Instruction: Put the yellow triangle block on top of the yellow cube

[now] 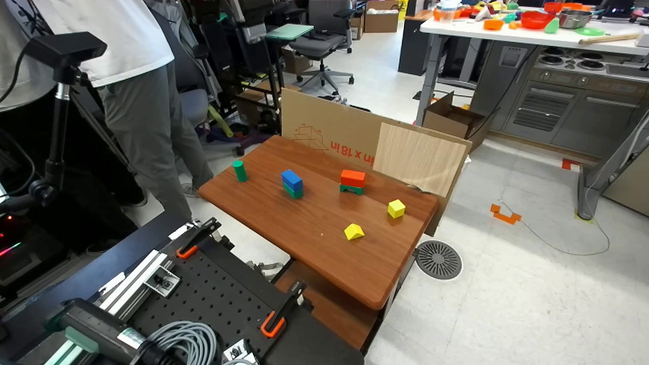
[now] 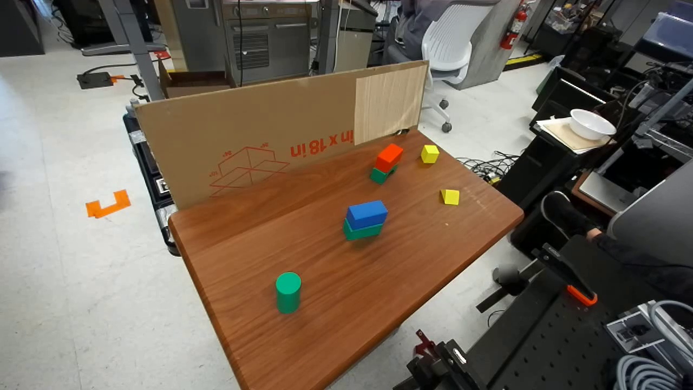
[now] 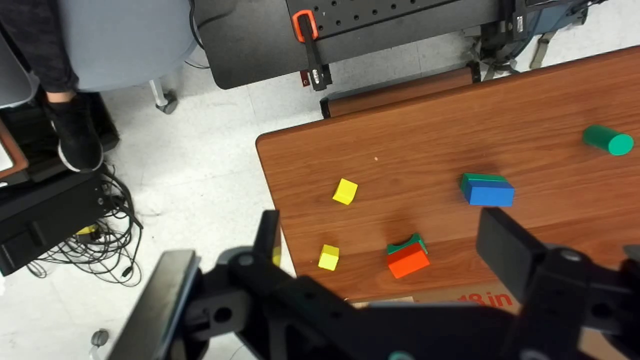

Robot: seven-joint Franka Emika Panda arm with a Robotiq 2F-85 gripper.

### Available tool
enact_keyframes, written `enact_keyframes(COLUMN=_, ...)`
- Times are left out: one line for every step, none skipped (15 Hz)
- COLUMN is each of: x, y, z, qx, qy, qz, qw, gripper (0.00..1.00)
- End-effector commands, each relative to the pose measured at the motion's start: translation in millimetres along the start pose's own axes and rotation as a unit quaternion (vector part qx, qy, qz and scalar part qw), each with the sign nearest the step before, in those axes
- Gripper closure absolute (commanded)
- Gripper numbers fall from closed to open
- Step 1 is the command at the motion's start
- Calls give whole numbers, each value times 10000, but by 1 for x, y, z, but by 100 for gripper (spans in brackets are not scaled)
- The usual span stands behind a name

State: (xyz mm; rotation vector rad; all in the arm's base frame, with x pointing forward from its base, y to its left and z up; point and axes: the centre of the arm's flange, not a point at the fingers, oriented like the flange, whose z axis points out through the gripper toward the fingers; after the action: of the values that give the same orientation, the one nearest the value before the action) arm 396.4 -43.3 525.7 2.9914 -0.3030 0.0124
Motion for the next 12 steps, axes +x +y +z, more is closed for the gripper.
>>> enact_keyframes(x=0, y=0, z=0, qx=0, qy=0, qz=0, qw=10000, gripper=0)
enact_keyframes(x=0, y=0, z=0, qx=0, qy=0, qz=0, qw=10000, gripper=0)
enact_keyframes(x=0, y=0, z=0, qx=0, qy=0, qz=0, qw=10000, gripper=0)
enact_keyframes(x=0, y=0, z=0, qx=0, qy=0, qz=0, qw=10000, gripper=0)
enact_keyframes(x=0, y=0, z=0, qx=0, qy=0, qz=0, qw=10000, gripper=0)
enact_keyframes(x=2, y=-1, z=5, qx=-126, qy=47, qz=64, qw=9999, gripper=0)
enact_keyframes(x=6, y=0, z=13, qx=-146, qy=45, qz=193, qw=9997, gripper=0)
enact_keyframes(x=9, y=-1, z=22, qx=-107, qy=36, qz=308, qw=9995, gripper=0)
enact_keyframes(x=11, y=-3, z=37, qx=-134, qy=-98, qz=359, qw=9992, gripper=0)
enact_keyframes(x=11, y=-3, z=53, qx=-167, qy=-190, qz=360, qw=9990, gripper=0)
enact_keyframes(x=10, y=-3, z=73, qx=-182, qy=-305, qz=363, qw=9987, gripper=0)
enact_keyframes(x=9, y=-2, z=93, qx=-188, qy=-465, qz=377, qw=9980, gripper=0)
